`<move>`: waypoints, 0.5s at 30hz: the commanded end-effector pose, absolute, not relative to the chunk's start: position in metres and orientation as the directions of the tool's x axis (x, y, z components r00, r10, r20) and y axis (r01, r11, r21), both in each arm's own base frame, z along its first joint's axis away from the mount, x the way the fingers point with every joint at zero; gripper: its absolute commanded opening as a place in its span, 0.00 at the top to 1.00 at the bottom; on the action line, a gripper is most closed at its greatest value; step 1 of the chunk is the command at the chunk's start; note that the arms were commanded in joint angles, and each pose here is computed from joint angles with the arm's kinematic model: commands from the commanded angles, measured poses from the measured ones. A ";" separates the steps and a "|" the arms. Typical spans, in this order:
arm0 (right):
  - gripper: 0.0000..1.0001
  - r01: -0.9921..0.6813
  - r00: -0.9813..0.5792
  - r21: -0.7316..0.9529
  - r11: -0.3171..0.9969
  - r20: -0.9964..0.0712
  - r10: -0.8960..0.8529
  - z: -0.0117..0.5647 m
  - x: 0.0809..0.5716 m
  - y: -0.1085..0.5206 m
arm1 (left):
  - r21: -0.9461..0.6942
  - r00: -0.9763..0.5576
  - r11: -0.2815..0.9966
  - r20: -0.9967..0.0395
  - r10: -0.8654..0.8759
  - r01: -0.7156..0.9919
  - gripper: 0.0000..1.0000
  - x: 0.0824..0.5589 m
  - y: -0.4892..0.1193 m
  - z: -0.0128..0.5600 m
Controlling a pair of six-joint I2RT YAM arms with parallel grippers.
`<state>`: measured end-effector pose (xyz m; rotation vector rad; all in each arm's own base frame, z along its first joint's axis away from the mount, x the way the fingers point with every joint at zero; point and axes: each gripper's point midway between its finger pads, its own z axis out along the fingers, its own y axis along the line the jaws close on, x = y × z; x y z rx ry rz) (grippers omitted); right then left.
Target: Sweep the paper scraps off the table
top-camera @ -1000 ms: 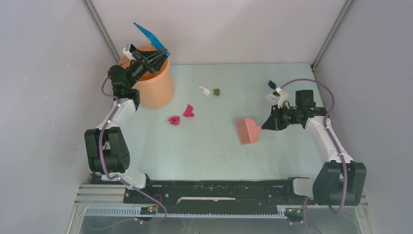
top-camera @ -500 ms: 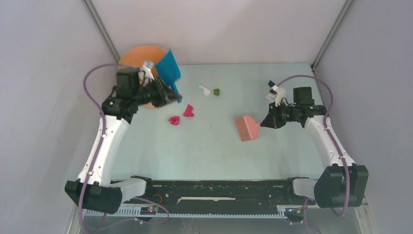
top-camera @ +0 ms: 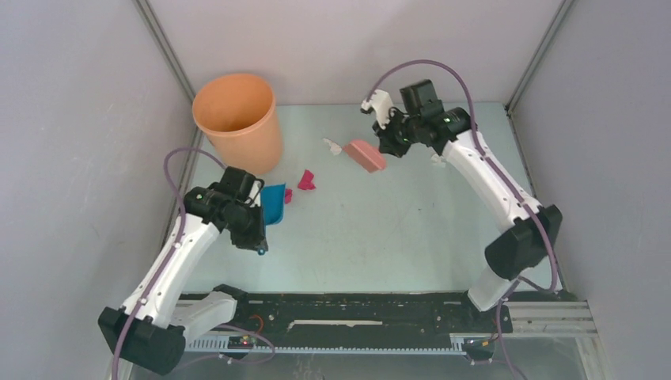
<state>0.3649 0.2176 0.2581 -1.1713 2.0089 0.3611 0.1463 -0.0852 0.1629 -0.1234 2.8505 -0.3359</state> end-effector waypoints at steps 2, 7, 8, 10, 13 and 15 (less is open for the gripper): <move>1.00 -0.861 -0.188 -0.235 0.450 -0.675 -0.714 0.266 0.373 0.258 | -0.049 -0.985 0.998 -0.165 -0.055 -0.047 1.00 0.132 -0.065 0.136; 1.00 -0.870 -0.195 -0.227 0.438 -0.657 -0.728 0.253 0.363 0.270 | -0.036 -0.997 0.998 -0.058 0.047 0.049 0.96 0.112 -0.088 0.104; 1.00 -0.867 -0.204 -0.222 0.445 -0.657 -0.725 0.250 0.361 0.269 | -0.049 -0.996 0.995 -0.040 0.081 0.083 0.95 0.108 -0.097 0.097; 1.00 -0.858 -0.218 -0.225 0.463 -0.656 -0.723 0.245 0.358 0.261 | -0.053 -0.990 0.989 -0.006 0.141 0.141 0.94 0.101 -0.111 0.084; 1.00 -0.839 -0.251 -0.222 0.497 -0.653 -0.714 0.240 0.352 0.246 | -0.074 -0.979 0.977 0.010 0.203 0.201 0.89 0.100 -0.132 0.067; 1.00 -0.831 -0.270 -0.211 0.515 -0.656 -0.705 0.239 0.346 0.236 | -0.096 -0.974 0.969 0.009 0.228 0.226 0.84 0.101 -0.144 0.059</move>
